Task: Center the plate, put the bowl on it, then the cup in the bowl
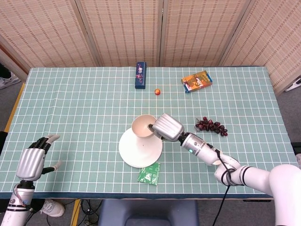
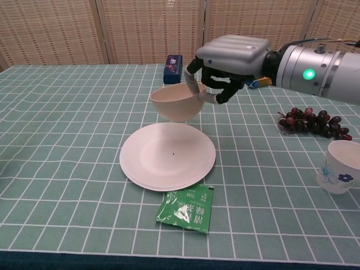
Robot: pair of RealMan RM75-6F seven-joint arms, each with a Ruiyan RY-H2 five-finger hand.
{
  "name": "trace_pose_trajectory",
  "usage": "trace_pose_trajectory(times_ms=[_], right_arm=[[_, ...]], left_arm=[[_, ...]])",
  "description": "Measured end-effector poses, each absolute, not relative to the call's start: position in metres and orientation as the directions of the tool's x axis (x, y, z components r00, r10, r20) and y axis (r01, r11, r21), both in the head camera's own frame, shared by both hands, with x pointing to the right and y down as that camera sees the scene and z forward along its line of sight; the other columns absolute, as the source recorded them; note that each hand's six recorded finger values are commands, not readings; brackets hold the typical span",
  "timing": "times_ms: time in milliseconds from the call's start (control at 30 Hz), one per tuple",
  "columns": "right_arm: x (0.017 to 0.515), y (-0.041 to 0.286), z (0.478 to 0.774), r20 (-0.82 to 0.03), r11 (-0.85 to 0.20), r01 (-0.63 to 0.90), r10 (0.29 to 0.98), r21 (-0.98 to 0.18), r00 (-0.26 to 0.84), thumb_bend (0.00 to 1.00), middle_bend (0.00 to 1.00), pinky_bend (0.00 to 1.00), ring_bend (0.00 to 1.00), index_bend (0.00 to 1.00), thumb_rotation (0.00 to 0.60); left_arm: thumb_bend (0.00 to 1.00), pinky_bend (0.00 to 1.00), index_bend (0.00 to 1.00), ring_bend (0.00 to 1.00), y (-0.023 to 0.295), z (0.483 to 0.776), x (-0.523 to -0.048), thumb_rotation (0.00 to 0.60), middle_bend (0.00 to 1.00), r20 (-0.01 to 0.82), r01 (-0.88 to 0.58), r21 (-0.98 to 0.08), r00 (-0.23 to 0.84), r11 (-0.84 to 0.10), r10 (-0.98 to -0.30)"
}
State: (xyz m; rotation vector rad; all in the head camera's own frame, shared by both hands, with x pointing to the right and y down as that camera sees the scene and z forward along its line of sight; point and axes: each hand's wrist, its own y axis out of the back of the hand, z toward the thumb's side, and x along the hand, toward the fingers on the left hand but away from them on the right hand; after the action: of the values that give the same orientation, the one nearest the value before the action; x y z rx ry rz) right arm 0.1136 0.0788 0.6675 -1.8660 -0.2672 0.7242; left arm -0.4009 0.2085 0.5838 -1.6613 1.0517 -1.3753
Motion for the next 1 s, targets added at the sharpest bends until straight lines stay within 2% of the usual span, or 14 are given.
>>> trace_pose_trajectory(times_ms=[300, 700, 1000], right_arm=[[0.104, 0.121, 0.678, -0.373, -0.410, -0.201, 0.397, -0.890, 0.839, 0.49, 0.87, 0.97, 0.98, 0.58, 0.600], [0.101, 0.128, 0.694, -0.365, -0.357, -0.227, 0.388, -0.906, 0.846, 0.48, 0.87, 0.97, 0.98, 0.57, 0.600], [0.108, 0.131, 0.693, -0.387, -0.320, -0.269, 0.401, -0.908, 0.830, 0.28, 0.84, 0.97, 0.97, 0.24, 0.600]], left_arm=[[0.14, 0.38, 0.20, 0.24, 0.211, 0.581, -0.404, 0.600, 0.24, 0.394, -0.138, -0.905, 0.086, -0.402, -0.915], [0.14, 0.38, 0.20, 0.24, 0.214, 0.584, -0.408, 0.600, 0.24, 0.401, -0.149, -0.901, 0.079, -0.408, -0.913], [0.14, 0.37, 0.20, 0.24, 0.215, 0.585, -0.409, 0.600, 0.24, 0.402, -0.153, -0.899, 0.080, -0.410, -0.912]])
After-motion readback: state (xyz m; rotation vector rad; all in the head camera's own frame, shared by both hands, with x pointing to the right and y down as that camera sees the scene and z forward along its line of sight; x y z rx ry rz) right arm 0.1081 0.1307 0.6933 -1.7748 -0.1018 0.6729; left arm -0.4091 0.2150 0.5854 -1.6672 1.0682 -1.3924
